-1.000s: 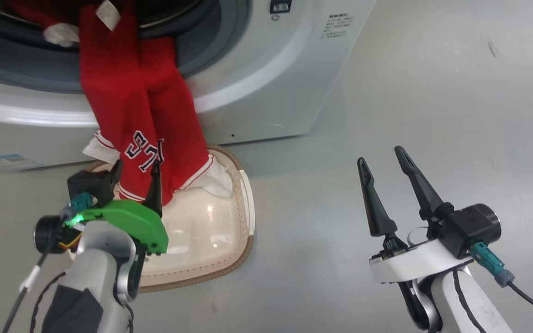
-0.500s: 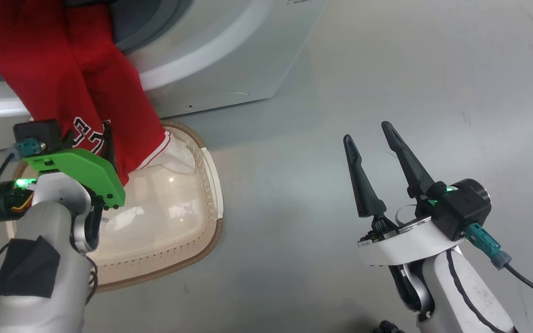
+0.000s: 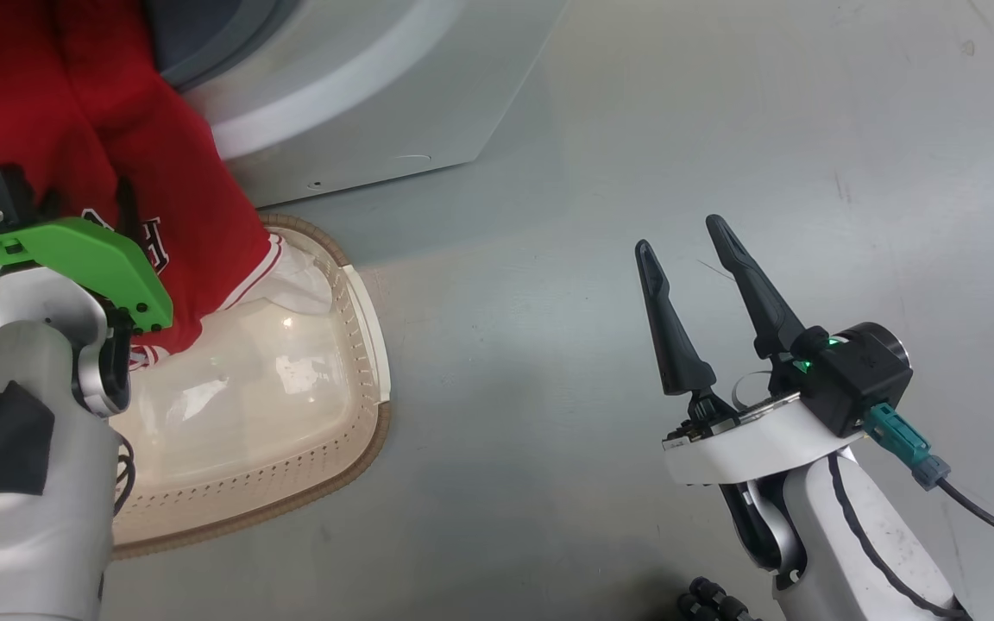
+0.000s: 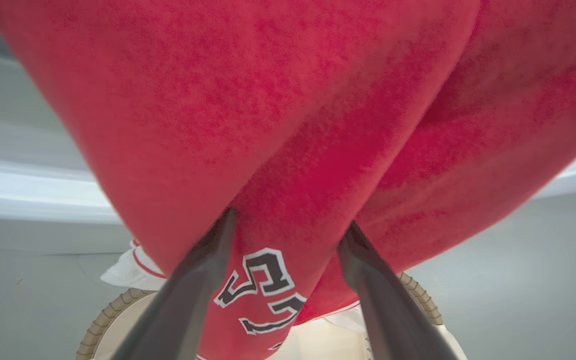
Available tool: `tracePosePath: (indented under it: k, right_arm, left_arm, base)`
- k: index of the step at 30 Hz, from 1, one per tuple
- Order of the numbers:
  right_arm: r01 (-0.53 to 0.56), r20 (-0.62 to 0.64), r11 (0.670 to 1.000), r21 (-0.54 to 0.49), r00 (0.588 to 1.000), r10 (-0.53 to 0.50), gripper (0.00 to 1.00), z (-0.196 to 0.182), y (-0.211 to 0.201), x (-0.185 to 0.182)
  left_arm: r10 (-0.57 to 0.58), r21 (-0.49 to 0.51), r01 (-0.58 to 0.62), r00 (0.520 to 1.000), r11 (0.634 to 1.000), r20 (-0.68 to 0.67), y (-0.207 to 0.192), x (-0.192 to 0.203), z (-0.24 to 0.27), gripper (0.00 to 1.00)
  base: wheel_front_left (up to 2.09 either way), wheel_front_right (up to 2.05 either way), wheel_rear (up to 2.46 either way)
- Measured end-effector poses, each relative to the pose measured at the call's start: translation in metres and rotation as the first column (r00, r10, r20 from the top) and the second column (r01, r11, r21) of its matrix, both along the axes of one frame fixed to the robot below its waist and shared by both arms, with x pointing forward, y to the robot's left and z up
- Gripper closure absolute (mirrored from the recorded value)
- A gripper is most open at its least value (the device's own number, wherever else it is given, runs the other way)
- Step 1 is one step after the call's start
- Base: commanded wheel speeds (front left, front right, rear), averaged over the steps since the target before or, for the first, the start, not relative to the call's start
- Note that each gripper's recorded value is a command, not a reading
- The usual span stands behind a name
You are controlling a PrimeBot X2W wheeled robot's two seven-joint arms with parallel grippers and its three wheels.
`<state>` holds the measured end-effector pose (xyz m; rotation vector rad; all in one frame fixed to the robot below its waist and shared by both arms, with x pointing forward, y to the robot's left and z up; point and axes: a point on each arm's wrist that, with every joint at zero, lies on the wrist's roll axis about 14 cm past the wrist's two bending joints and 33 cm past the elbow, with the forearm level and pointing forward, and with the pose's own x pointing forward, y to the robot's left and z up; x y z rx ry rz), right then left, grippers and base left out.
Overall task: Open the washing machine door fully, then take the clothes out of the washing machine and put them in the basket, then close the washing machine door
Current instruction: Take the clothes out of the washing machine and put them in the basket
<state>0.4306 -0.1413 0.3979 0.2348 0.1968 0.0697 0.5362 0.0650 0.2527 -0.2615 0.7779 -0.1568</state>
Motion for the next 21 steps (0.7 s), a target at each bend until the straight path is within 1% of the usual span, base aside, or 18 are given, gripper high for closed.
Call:
tracePosePath:
  k: [3,4,6,14,21]
  right_arm:
    - [-0.006,0.004,1.0,0.0,1.0,0.006,0.0,0.001,0.002,0.002]
    - [-0.008,0.005,1.0,0.0,1.0,0.008,0.0,0.001,0.002,0.002]
    - [-0.01,0.003,1.0,0.001,1.0,0.01,0.0,0.0,0.003,0.002]
    - [-0.01,0.004,1.0,0.001,1.0,0.01,0.0,0.0,0.004,0.005]
    - [-0.014,0.013,1.0,-0.002,1.0,0.014,0.0,0.001,0.005,0.009]
  left_arm:
    - [0.014,0.004,-0.014,1.0,1.0,0.015,0.003,0.005,0.001,0.0]
    - [0.02,0.007,-0.02,1.0,1.0,0.015,0.004,0.006,0.001,0.45]
    - [0.025,0.01,-0.025,1.0,1.0,0.014,0.005,0.006,0.0,1.0]
    - [0.04,0.016,-0.041,0.999,0.999,0.018,0.007,0.003,-0.004,1.0]
    - [0.057,-0.011,-0.057,0.994,0.998,0.089,-0.002,0.003,0.009,1.0]
  base:
    - [0.0,0.0,0.0]
    - [0.0,0.0,0.0]
    - [0.0,0.0,0.0]
    - [0.0,0.0,0.0]
    - [0.0,0.0,0.0]
